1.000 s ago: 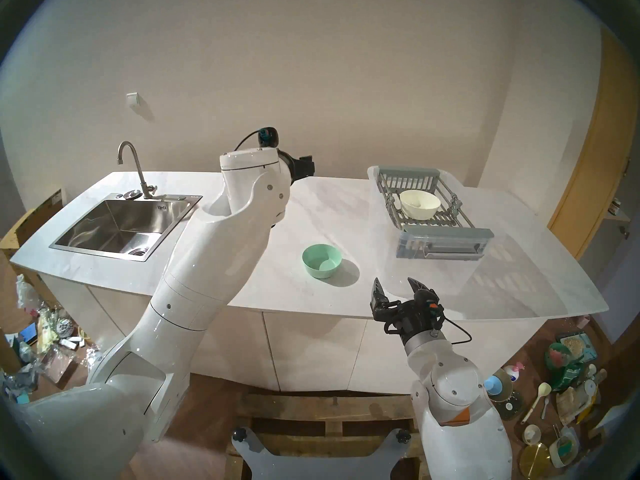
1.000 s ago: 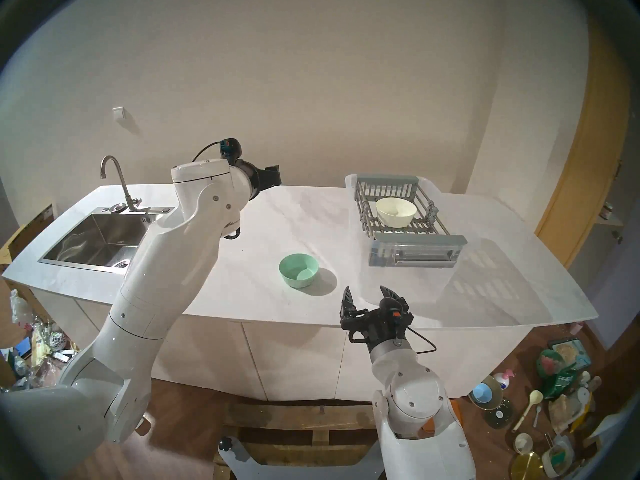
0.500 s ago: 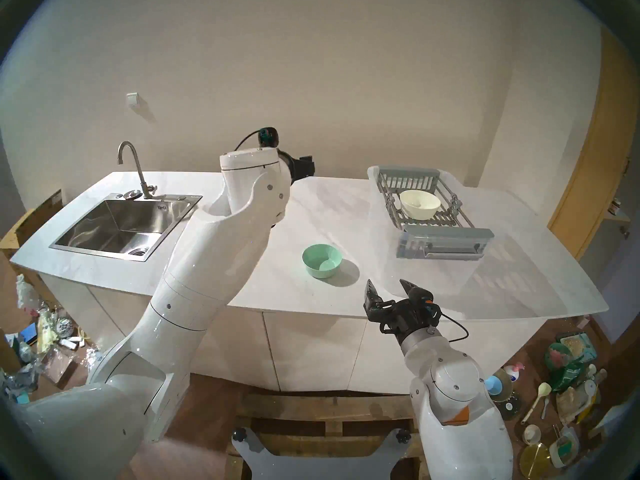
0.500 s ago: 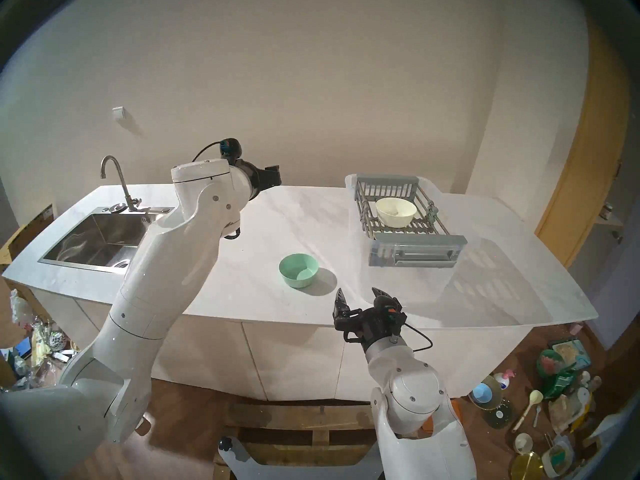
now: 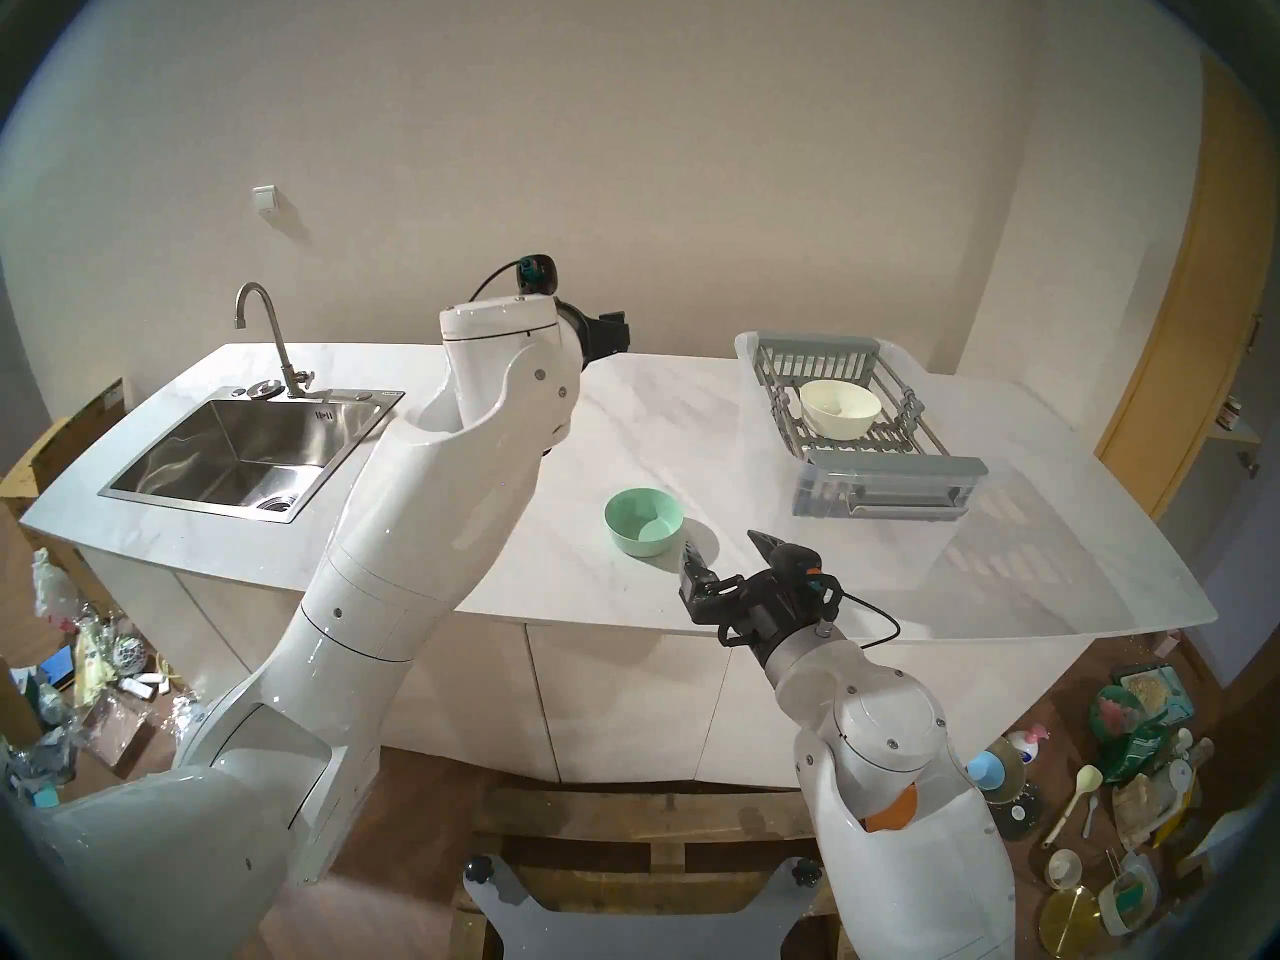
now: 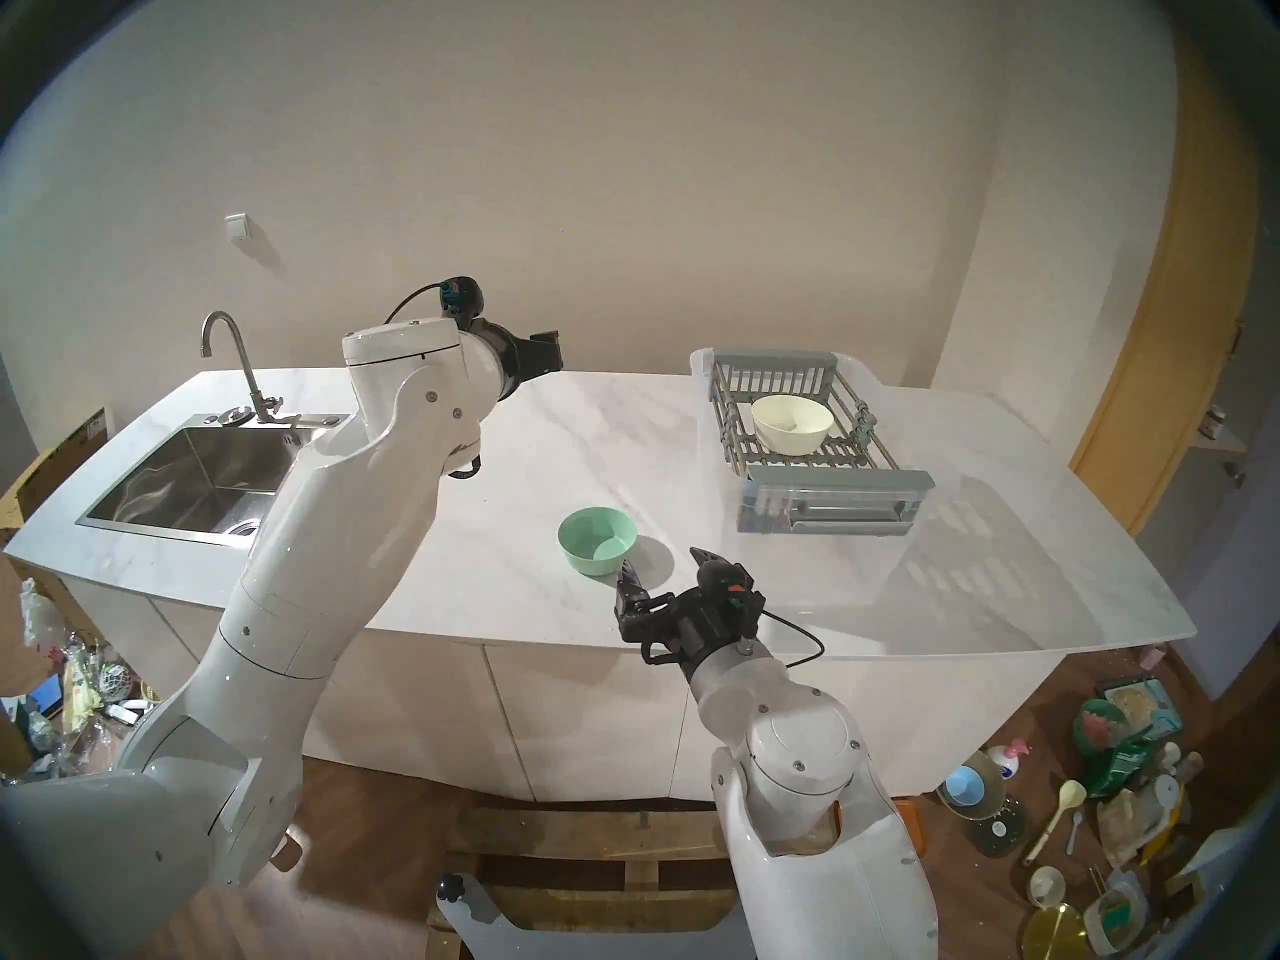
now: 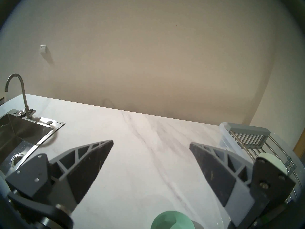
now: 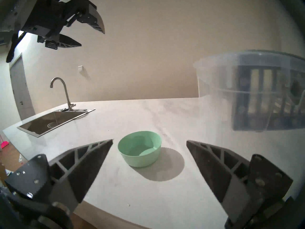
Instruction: Place the plate or bowl neatly into the plate slot of the drying rack
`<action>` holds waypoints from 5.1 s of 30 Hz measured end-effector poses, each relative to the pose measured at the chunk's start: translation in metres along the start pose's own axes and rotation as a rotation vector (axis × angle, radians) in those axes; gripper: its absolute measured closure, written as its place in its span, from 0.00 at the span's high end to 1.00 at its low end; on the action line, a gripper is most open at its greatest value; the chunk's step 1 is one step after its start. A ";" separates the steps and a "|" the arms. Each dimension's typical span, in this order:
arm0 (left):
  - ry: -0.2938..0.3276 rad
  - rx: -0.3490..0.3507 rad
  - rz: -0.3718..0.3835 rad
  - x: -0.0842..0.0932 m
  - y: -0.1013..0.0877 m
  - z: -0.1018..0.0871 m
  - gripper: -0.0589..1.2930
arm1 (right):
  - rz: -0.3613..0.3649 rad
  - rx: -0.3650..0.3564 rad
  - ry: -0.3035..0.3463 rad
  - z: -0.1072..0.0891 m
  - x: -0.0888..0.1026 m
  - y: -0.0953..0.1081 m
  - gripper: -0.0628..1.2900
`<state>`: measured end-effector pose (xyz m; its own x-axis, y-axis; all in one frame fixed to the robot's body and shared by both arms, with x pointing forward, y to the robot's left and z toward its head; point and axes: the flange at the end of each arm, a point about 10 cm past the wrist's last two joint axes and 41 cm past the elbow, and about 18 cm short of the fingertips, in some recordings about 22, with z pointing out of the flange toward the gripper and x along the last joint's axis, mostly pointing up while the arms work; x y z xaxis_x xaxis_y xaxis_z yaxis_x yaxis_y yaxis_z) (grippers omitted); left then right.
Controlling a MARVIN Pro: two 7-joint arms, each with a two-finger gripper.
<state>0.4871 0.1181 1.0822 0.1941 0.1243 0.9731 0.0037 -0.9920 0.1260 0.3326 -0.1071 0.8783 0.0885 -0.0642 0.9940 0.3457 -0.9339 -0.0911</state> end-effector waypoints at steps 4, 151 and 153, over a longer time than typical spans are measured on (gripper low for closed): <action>0.000 0.000 0.000 0.000 0.000 0.000 0.98 | -0.016 0.059 -0.003 0.004 0.001 -0.017 0.94; 0.085 0.097 0.056 0.040 -0.073 -0.081 0.98 | -0.206 0.293 -0.009 0.102 -0.015 -0.070 0.94; 0.086 0.098 0.056 0.040 -0.073 -0.081 0.98 | -0.204 0.286 -0.007 0.105 -0.014 -0.070 0.94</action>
<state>0.4149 0.1968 1.1278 0.1123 0.0655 0.9915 0.0919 -0.9942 0.0553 0.4048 -0.0038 0.8642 -0.0033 0.1173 0.9931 0.6043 -0.7910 0.0955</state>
